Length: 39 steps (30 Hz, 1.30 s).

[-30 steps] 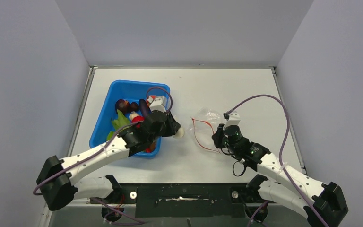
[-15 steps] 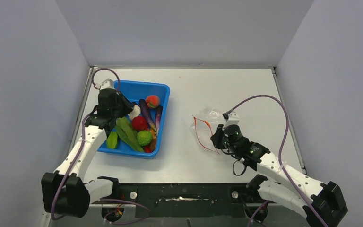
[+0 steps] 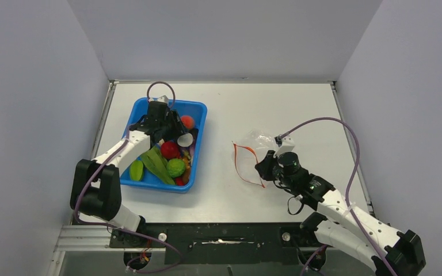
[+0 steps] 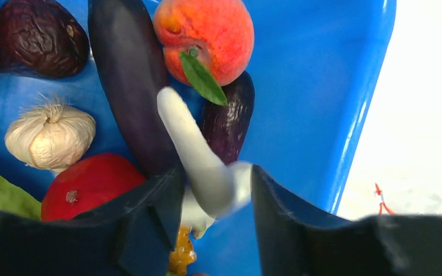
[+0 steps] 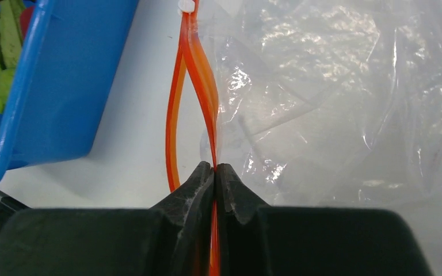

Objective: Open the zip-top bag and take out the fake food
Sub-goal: Place the fake vegetable in the bin, then reset both arms

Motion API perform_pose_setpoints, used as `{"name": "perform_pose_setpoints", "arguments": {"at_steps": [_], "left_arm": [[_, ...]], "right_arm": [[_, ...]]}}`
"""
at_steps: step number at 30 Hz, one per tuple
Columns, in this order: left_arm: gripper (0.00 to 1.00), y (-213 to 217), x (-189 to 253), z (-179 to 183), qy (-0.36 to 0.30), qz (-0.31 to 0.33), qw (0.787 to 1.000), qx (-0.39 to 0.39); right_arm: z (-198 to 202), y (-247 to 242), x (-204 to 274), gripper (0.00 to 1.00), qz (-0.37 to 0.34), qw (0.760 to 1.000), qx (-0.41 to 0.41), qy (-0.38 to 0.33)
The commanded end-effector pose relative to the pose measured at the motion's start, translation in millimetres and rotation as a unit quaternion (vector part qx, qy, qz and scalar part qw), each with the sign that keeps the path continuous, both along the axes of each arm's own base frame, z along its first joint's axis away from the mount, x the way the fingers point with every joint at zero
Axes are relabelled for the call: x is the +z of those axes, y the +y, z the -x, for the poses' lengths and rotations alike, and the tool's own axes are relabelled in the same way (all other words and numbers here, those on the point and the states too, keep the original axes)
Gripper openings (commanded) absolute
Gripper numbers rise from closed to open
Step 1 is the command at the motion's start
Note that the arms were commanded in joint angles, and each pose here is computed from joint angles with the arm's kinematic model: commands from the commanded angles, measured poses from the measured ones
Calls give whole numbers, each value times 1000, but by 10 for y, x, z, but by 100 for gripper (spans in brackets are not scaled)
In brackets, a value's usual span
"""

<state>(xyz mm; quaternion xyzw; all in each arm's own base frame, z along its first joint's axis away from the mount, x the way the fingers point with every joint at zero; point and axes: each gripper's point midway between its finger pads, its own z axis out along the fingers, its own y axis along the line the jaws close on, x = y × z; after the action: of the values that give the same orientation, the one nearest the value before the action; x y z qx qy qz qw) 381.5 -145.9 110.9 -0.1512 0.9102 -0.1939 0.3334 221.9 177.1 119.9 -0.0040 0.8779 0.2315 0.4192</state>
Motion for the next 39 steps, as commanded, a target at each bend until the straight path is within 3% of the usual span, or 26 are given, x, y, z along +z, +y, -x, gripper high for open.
{"name": "perform_pose_setpoints", "arguments": {"at_steps": [1, 4, 12, 19, 26, 31, 39], "left_arm": [[52, -63, 164, -53, -32, 4, 999, -18], [75, -27, 280, 18, -48, -6, 999, -8], [76, 228, 1120, 351, -160, 23, 985, 52], [77, 570, 1642, 777, -218, 30, 969, 114], [77, 1000, 1918, 1061, -224, -14, 955, 196], [77, 1183, 2093, 1188, -239, -50, 946, 212], [78, 1350, 2575, 1048, -265, -102, 929, 237]], "right_arm": [[-58, 98, 426, 6, -56, 997, 9, -54], [-33, 68, 476, 15, -54, 997, 11, -60], [59, -28, 801, 43, -64, 992, 21, -106], [148, -122, 1459, 66, -87, 974, 39, -204], [-145, -622, 1946, 86, 36, 960, -64, -269], [-297, -1021, 2233, 99, 118, 938, -157, -287], [-535, -1491, 2588, 97, 203, 908, -248, -268]]}}
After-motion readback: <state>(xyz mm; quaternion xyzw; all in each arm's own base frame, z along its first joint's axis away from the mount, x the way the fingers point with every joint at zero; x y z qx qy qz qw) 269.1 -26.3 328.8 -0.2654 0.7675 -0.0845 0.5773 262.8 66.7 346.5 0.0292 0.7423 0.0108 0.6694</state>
